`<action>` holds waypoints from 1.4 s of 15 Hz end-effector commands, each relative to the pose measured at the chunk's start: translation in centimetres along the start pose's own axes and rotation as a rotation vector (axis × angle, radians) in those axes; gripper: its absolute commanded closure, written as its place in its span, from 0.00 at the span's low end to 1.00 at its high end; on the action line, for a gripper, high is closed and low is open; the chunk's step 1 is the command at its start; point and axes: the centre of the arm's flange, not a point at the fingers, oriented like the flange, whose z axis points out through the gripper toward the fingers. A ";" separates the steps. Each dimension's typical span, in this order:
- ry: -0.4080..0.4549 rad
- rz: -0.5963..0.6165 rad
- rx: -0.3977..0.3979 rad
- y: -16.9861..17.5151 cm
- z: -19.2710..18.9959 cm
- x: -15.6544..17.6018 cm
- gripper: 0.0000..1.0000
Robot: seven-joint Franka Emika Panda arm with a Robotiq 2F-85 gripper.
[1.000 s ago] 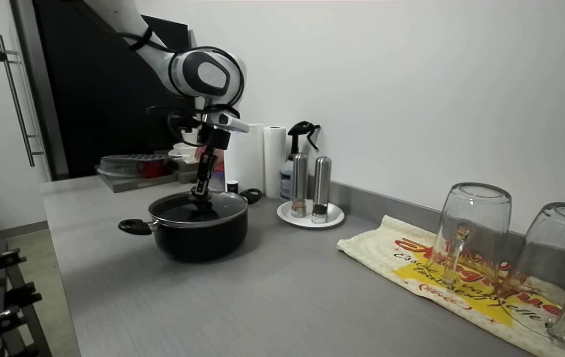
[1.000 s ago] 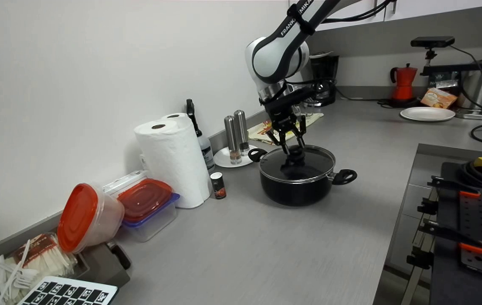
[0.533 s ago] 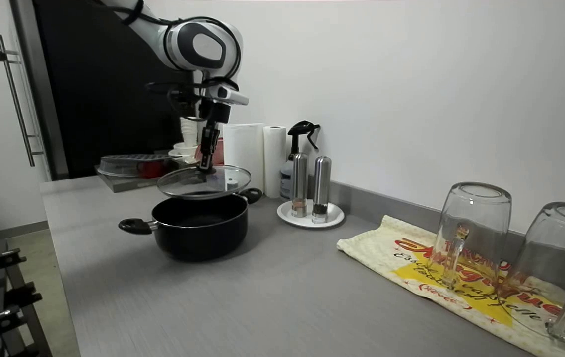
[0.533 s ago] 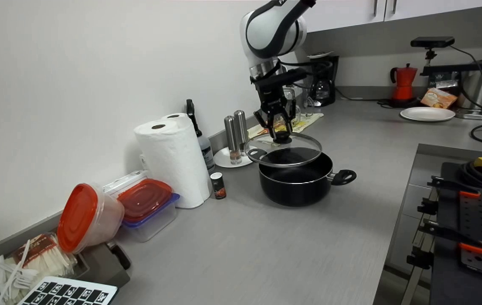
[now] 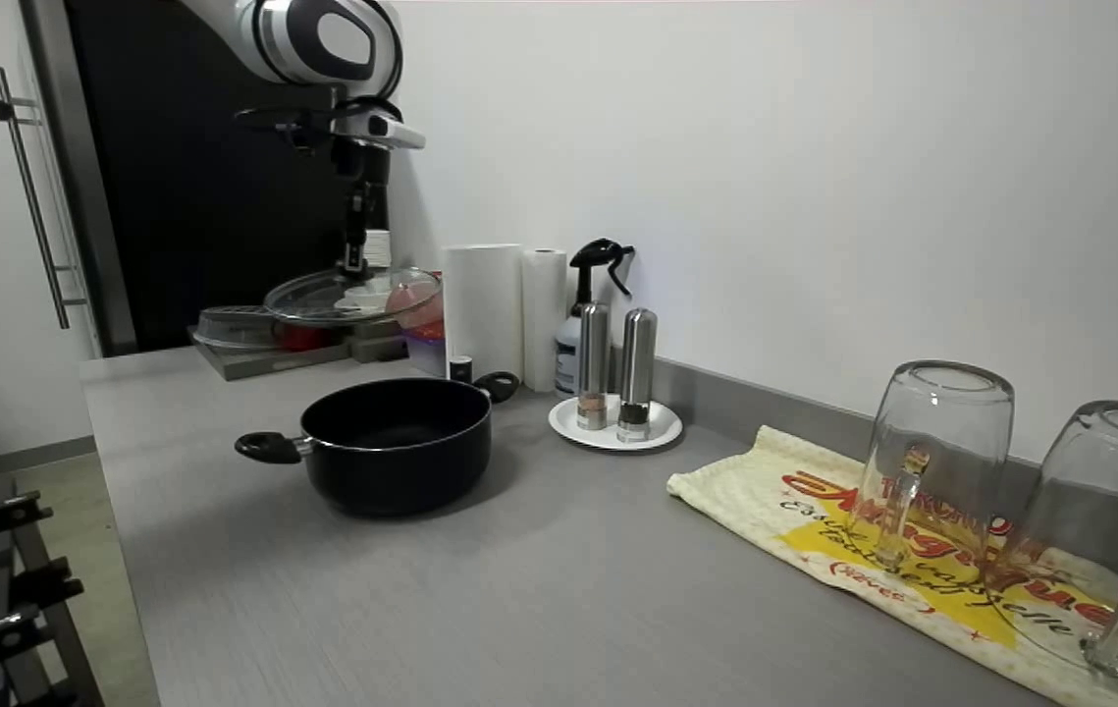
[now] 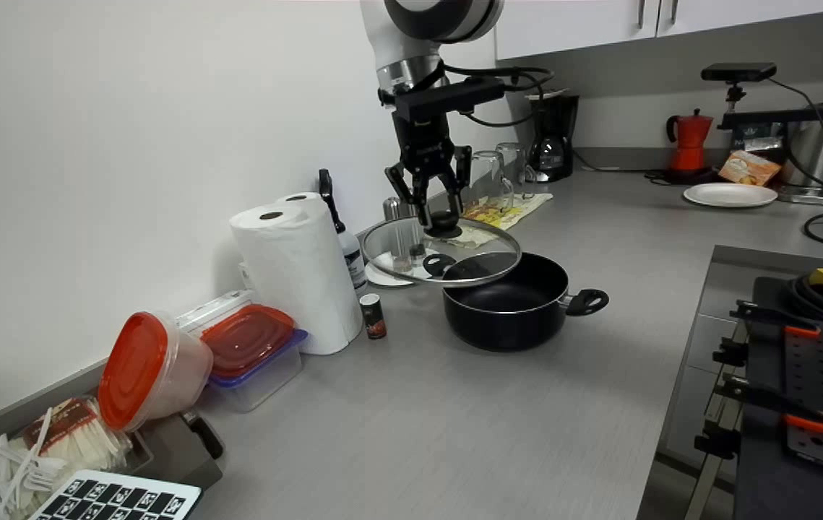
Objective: Take the lid off the pot on the counter
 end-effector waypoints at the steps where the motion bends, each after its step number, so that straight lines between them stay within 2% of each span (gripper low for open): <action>1: 0.006 -0.125 -0.029 -5.2 -0.3 -6.5 0.75; 6: -0.012 -0.294 -0.111 -12.0 4.6 -14.9 0.75; 9: -0.048 -0.359 -0.174 -15.5 8.5 -17.7 0.75; 11: -0.052 -0.378 -0.207 -17.2 10.8 -18.6 0.75; 13: -0.046 -0.368 -0.205 -18.5 12.7 -18.9 0.75; 19: -0.044 -0.329 -0.169 -21.5 15.6 -17.3 0.75; 21: -0.035 -0.311 -0.128 -22.2 15.4 -16.9 0.75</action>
